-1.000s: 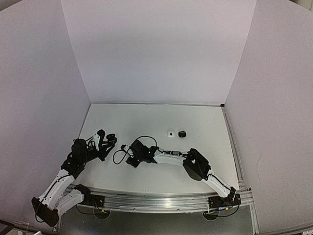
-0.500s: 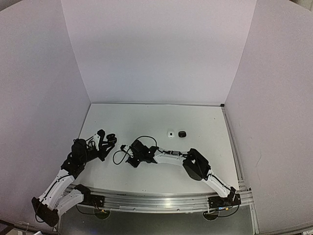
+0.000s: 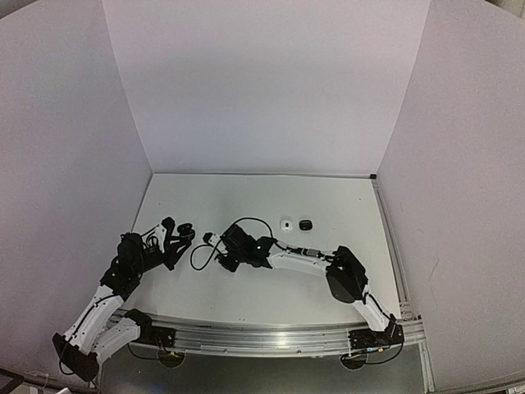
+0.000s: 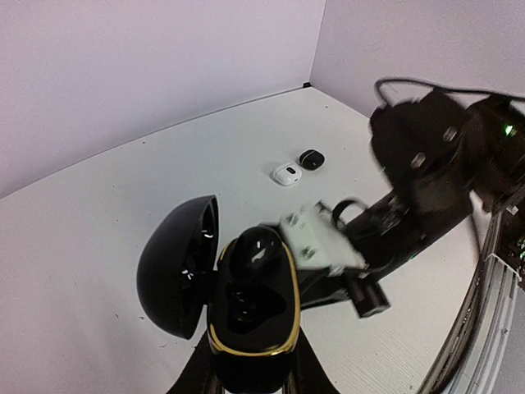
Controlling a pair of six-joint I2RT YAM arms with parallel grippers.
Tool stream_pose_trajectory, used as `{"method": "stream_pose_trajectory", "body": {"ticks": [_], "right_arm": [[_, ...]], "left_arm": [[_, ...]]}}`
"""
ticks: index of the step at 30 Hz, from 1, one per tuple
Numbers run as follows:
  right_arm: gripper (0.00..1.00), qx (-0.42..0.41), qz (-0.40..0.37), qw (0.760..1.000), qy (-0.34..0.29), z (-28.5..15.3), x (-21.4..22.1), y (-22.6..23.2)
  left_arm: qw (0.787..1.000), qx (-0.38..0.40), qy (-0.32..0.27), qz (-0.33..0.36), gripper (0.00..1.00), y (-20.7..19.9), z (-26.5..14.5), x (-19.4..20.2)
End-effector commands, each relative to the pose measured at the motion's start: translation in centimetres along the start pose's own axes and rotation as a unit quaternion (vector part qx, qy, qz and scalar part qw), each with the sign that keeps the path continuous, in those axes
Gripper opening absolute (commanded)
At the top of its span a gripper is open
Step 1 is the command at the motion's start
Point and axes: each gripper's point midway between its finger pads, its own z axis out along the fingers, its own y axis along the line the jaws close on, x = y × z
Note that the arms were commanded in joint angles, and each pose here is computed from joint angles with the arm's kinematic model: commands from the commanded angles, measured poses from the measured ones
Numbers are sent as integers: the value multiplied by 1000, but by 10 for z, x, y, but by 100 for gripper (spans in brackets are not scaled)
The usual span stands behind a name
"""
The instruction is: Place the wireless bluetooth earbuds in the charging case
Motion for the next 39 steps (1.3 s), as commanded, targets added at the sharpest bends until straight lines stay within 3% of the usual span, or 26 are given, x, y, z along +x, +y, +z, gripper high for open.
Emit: {"method": "stream_pose_trajectory", "body": {"ticks": [1,5,9,16,29,39], "right_arm": [[0,100,-74,983,-133,-143,-105,-28],[0,163,-175,954,-179,-212,-148,-16],[0,187,-268,922,-209,-244,-180,17],[0,173,-412,869,-212,-222,-194,89],[0,165,-412,869,-218,-231,-193,94],[0,166,-337,894,-244,-247,-205,87]], "left_arm": [[997,38,-43,55,0,-19,-16,-42],[992,86,-42,87,0,-37,-21,-50],[981,141,-48,123,0,-57,-30,-58],[965,188,-58,175,0,-74,-37,-58],[949,232,-71,201,0,-91,-48,-52],[961,246,-50,118,0,-90,-41,-47]]}}
